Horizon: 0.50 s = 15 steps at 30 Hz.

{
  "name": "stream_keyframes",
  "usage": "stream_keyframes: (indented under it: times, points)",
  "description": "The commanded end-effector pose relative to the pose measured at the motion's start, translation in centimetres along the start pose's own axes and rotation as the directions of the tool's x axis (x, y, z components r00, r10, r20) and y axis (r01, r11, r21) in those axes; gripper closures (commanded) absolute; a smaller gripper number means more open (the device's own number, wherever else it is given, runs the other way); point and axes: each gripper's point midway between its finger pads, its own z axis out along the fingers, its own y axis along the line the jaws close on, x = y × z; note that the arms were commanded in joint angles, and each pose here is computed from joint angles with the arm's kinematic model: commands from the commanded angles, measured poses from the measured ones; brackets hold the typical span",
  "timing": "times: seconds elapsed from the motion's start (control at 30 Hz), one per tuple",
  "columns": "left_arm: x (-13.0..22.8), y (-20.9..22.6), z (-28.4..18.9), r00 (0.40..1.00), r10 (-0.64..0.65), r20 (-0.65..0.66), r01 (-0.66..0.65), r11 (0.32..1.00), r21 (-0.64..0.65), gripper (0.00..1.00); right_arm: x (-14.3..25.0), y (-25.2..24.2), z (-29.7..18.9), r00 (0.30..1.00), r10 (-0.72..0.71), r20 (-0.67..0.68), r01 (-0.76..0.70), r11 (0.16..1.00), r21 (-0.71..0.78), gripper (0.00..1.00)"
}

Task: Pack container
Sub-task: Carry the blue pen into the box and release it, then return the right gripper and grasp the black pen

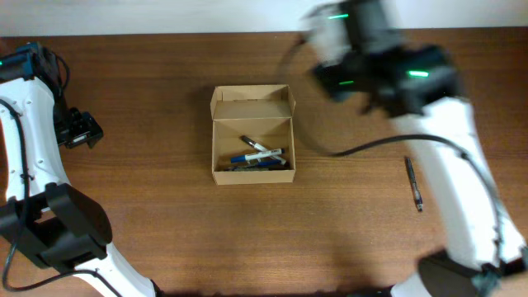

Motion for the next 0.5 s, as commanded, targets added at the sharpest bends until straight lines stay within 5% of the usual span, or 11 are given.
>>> stream_keyframes:
  times: [0.0, 0.2, 0.47]
  points:
    - [0.0, 0.2, 0.4, 1.000, 0.008, -0.010, -0.008, 1.000, -0.006, 0.00, 5.8, -7.2, -0.1, 0.959, 0.282, -0.038, -0.272, 0.949, 0.161, 0.37]
    - [0.0, 0.2, 0.4, 1.000, 0.008, -0.010, -0.008, 1.000, -0.006, 0.00, 17.2, -11.0, 2.8, 0.753, 0.623, -0.212, -0.600, 0.783, 0.164, 0.41]
    - [0.0, 0.2, 0.4, 1.000, 0.008, -0.010, -0.008, 1.000, -0.006, 0.00, 26.8, -5.9, 8.2, 0.592, 0.639, -0.492, -0.664, 0.732, 0.151, 0.34]
